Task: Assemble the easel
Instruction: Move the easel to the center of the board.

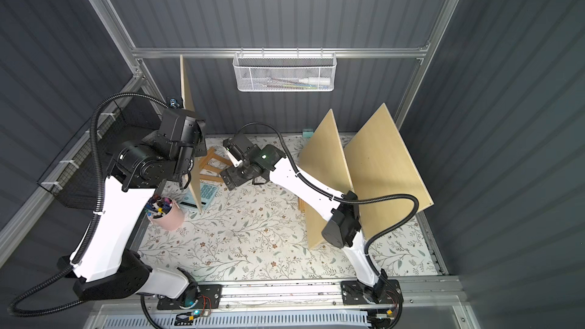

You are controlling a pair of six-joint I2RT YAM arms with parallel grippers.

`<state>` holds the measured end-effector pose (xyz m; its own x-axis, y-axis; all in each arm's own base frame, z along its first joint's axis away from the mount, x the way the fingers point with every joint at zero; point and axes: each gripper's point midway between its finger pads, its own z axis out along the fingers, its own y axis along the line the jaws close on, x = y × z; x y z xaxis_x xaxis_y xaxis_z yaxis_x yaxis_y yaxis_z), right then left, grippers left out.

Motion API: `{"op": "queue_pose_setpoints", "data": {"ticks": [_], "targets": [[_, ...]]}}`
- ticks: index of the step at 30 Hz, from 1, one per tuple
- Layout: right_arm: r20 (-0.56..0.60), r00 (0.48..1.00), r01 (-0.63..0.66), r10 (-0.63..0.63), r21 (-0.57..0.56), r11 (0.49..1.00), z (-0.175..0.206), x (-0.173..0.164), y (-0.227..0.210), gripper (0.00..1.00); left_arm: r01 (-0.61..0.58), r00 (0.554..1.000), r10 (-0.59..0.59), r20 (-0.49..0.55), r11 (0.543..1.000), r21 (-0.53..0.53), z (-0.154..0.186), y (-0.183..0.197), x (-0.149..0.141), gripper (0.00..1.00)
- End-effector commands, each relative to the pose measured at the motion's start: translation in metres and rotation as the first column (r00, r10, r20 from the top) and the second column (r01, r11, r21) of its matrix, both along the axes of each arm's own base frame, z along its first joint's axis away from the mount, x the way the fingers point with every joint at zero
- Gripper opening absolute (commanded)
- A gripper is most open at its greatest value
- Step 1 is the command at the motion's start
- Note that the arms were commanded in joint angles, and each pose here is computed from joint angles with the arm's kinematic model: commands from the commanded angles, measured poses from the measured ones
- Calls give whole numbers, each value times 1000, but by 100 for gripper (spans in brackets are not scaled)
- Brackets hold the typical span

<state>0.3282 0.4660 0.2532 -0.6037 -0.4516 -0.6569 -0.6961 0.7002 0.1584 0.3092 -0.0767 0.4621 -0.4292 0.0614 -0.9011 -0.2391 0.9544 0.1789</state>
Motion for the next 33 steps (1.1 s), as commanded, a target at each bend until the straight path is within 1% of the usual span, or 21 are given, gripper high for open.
{"op": "queue_pose_setpoints", "data": {"ticks": [1, 3, 6, 8, 11, 15, 20, 26, 29, 33], "targets": [[-30, 998, 47, -50, -103, 994, -24, 6, -12, 95, -66, 978, 76, 195, 996, -58, 55, 17, -6, 0], [-39, 996, 74, -79, -133, 988, -37, 11, -18, 95, -58, 980, 65, 189, 997, -43, 56, 16, -4, 0], [-95, 988, 110, -125, -146, 983, -58, 14, -29, 95, -45, 981, 51, 189, 998, -34, 57, 14, -4, 0], [-107, 983, 132, -150, -155, 979, -68, 17, -40, 96, -43, 980, 49, 192, 998, -37, 58, 15, -6, 0], [-83, 984, 144, -160, -167, 975, -73, 24, -54, 96, -34, 982, 40, 182, 999, -34, 54, 13, -5, 0], [-35, 988, 141, -152, -212, 967, -73, 33, -67, 97, -24, 986, 29, 165, 999, -30, 47, 9, -2, 0], [-30, 984, 162, -174, -239, 957, -77, 47, -88, 97, -17, 986, 23, 164, 999, -36, 46, 6, 0, 0], [-15, 982, 176, -186, -263, 949, -83, 64, -101, 97, -15, 987, 16, 158, 1000, -7, 46, 3, 6, 0], [-29, 975, 205, -221, -275, 939, -92, 70, -105, 97, -9, 988, 9, 157, 1000, 1, 46, 0, 9, 0], [-85, 940, 294, -329, -286, 912, -110, 74, -115, 97, -4, 988, 3, 153, 1000, 8, 45, -3, 12, 0]]}}
